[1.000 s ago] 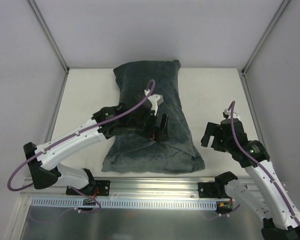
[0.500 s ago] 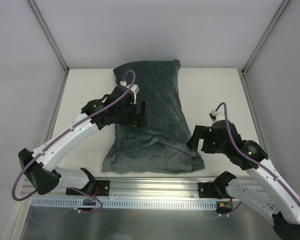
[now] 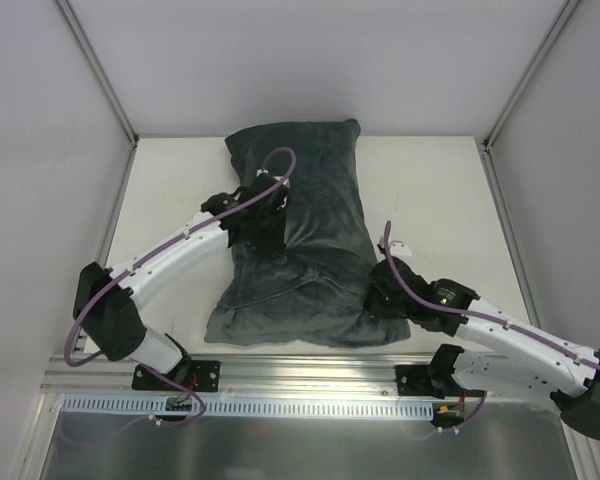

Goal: Remove the pillowcase from the pillow

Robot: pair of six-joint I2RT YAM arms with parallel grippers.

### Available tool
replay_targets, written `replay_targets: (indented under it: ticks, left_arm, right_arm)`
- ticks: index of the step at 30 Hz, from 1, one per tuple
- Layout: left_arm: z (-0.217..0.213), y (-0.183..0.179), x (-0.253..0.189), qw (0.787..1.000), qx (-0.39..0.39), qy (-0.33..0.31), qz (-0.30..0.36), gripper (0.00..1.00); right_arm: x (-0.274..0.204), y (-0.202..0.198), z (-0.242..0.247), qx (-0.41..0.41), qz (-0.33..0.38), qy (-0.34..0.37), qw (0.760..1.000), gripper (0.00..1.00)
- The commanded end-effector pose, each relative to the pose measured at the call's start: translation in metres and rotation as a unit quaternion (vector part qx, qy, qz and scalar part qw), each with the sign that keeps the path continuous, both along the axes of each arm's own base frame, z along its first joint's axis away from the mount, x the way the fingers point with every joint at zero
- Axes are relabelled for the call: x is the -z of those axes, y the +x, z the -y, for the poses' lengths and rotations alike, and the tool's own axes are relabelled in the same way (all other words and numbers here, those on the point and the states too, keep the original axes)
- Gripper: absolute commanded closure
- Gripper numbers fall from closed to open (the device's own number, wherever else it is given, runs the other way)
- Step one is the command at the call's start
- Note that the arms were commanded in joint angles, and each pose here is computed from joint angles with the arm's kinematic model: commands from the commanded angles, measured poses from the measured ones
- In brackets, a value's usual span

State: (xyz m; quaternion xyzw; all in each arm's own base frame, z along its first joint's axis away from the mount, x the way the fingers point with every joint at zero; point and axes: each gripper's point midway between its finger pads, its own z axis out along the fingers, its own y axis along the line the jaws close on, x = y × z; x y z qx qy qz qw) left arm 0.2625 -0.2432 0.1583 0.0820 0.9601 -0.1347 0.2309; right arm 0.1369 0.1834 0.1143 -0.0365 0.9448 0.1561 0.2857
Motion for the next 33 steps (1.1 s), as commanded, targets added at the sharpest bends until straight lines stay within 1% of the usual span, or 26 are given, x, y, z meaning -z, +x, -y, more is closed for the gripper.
replay_targets:
  ticks: [1,2,3,4,7,10,12,16,21,23,24,25,26,27,28,29,30,31,32,33]
  left_arm:
    - [-0.021,-0.045,0.001,0.999,-0.034,-0.025,-0.029,1.0]
    - [-0.03,-0.061,0.015,0.998,-0.038,-0.015,-0.042,1.0]
    - [-0.032,-0.071,0.015,0.998,-0.04,-0.02,-0.041,1.0]
    - [-0.031,-0.09,0.009,0.998,-0.04,-0.042,-0.036,1.0]
    - [-0.023,-0.112,-0.009,0.996,-0.025,-0.078,-0.014,1.0]
    - [-0.025,-0.116,-0.023,0.995,-0.027,-0.1,0.002,1.0]
    - [-0.029,-0.113,-0.028,0.994,-0.031,-0.105,0.018,1.0]
    - [-0.032,-0.111,-0.03,0.994,-0.028,-0.097,0.029,1.0]
    - [-0.034,-0.109,-0.028,0.995,-0.027,-0.087,0.03,1.0]
    - [-0.035,-0.107,-0.031,0.995,-0.028,-0.086,0.038,1.0]
    - [-0.034,-0.105,-0.039,0.995,-0.021,-0.088,0.047,0.96]
    - [-0.034,-0.104,-0.047,0.994,-0.018,-0.091,0.055,0.79]
    - [-0.034,-0.102,-0.055,0.993,-0.012,-0.092,0.066,0.32]
    - [-0.031,-0.096,-0.077,0.99,-0.009,-0.108,0.089,0.21]
    - [-0.027,-0.091,-0.101,0.986,0.001,-0.123,0.114,0.12]
    - [-0.027,-0.089,-0.099,0.987,0.004,-0.114,0.117,0.12]
    - [-0.023,-0.084,-0.123,0.982,0.007,-0.128,0.141,0.11]
    - [-0.017,-0.077,-0.125,0.982,0.013,-0.12,0.142,0.11]
    - [-0.012,-0.073,-0.144,0.979,0.025,-0.126,0.16,0.11]
    - [-0.005,-0.073,-0.145,0.979,0.034,-0.121,0.159,0.11]
  right_arm:
    - [-0.02,0.037,0.03,0.087,0.058,0.015,0.994,0.99]
    - [-0.022,0.04,0.034,0.075,0.06,0.007,0.995,0.99]
    - [-0.024,0.044,0.037,0.075,0.061,0.004,0.995,0.99]
    - [-0.029,0.054,0.044,0.079,0.067,-0.006,0.995,0.99]
    - [-0.035,0.071,0.045,0.084,0.065,-0.026,0.994,0.99]
    - [-0.042,0.084,0.039,0.079,0.067,-0.039,0.994,0.99]
    - [-0.046,0.086,0.034,0.076,0.067,-0.031,0.994,0.99]
    - [-0.05,0.082,0.026,0.071,0.073,0.005,0.995,0.99]
    - [-0.046,0.071,0.038,0.079,0.076,0.007,0.994,0.99]
    - [-0.05,0.072,0.042,0.083,0.087,0.005,0.993,0.99]
    - [-0.053,0.074,0.044,0.079,0.096,-0.003,0.992,0.99]
    - [-0.056,0.077,0.047,0.079,0.101,-0.011,0.992,0.99]
    - [-0.066,0.085,0.047,0.082,0.11,-0.014,0.99,0.99]
    - [-0.07,0.09,0.051,0.076,0.115,-0.03,0.99,0.99]
    - [-0.078,0.105,0.055,0.088,0.116,-0.035,0.989,0.99]
    - [-0.088,0.11,0.057,0.092,0.124,-0.027,0.988,0.87]
    - [-0.08,0.115,0.048,0.073,0.092,-0.02,0.993,0.63]
    - [-0.081,0.119,0.046,0.068,0.079,-0.016,0.994,0.12]
    - [-0.078,0.118,0.051,0.076,0.056,-0.024,0.995,0.01]
    - [-0.087,0.125,0.047,0.078,0.056,-0.023,0.995,0.03]
